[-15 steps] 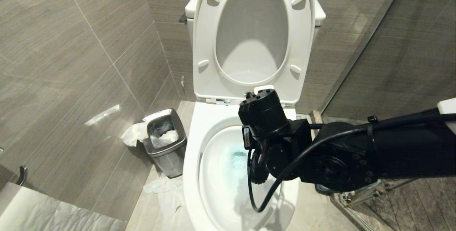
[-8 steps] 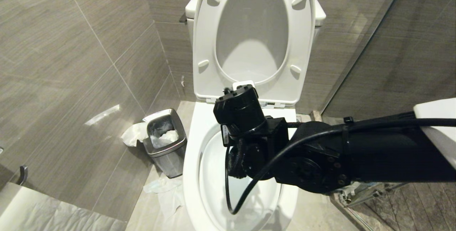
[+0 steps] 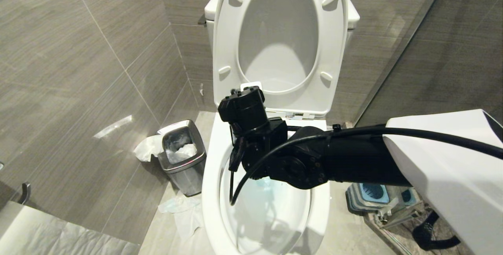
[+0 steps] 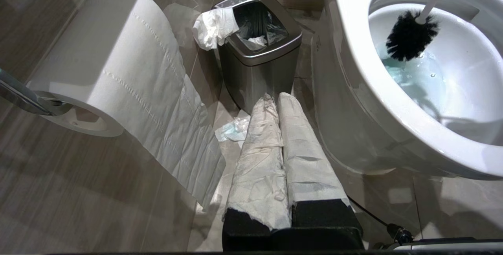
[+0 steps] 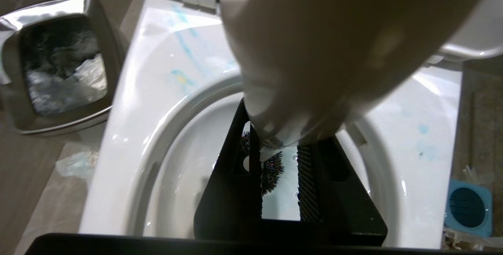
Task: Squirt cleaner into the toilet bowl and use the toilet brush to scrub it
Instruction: Scrub the toilet bowl
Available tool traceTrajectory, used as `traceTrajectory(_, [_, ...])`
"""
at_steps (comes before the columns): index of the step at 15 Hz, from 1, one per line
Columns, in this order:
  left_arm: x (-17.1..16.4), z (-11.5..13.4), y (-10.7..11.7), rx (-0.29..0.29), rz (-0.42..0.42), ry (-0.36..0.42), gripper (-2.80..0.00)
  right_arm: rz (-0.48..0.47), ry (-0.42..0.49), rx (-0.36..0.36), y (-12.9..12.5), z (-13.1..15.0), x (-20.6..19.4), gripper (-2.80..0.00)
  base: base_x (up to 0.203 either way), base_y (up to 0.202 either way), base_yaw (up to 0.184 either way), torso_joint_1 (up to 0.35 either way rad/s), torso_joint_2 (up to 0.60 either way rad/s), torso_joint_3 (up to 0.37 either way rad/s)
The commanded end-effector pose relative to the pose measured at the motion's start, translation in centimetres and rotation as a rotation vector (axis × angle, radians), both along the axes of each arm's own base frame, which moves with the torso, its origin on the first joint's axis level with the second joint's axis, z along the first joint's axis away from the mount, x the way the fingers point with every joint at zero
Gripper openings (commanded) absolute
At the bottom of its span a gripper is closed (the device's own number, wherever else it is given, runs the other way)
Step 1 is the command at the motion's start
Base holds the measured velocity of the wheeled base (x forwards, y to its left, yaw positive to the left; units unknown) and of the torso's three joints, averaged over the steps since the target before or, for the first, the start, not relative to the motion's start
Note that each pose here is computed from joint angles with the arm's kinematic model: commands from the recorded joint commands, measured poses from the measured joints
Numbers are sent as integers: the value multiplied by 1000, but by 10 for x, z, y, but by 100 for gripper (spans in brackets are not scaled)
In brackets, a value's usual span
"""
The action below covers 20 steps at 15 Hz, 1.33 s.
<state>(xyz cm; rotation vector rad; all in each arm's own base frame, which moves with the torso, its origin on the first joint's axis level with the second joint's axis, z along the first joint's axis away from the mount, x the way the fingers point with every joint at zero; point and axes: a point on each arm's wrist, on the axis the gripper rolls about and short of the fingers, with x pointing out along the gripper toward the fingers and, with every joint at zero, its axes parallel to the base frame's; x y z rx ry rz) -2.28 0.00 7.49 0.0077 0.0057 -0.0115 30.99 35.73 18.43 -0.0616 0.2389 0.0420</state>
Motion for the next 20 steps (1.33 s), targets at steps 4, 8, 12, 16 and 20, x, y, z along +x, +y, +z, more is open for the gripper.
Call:
traceTrajectory(4, [0, 0, 0, 0, -1, 2, -280, -59, -27, 7, -18, 10, 22, -280, 0, 0, 0, 0, 0, 0])
traceTrajectory(8, [0, 0, 0, -1, -1, 2, -280, -58, -20, 2, -17, 6, 23, -280, 0, 0, 0, 0, 0, 0])
traceTrajectory(12, [0, 0, 0, -2, -1, 2, -280, -66, 33, -22, -4, -39, 34, -280, 0, 0, 0, 0, 0, 0])
traceTrajectory(16, [0, 0, 0, 0, -1, 2, -280, -90, 63, -24, 2, -68, 39, -280, 0, 0, 0, 0, 0, 0])
traceTrajectory(20, [0, 0, 0, 0, -1, 2, -280, -85, -23, 39, -10, -5, 28, -280, 0, 0, 0, 0, 0, 0])
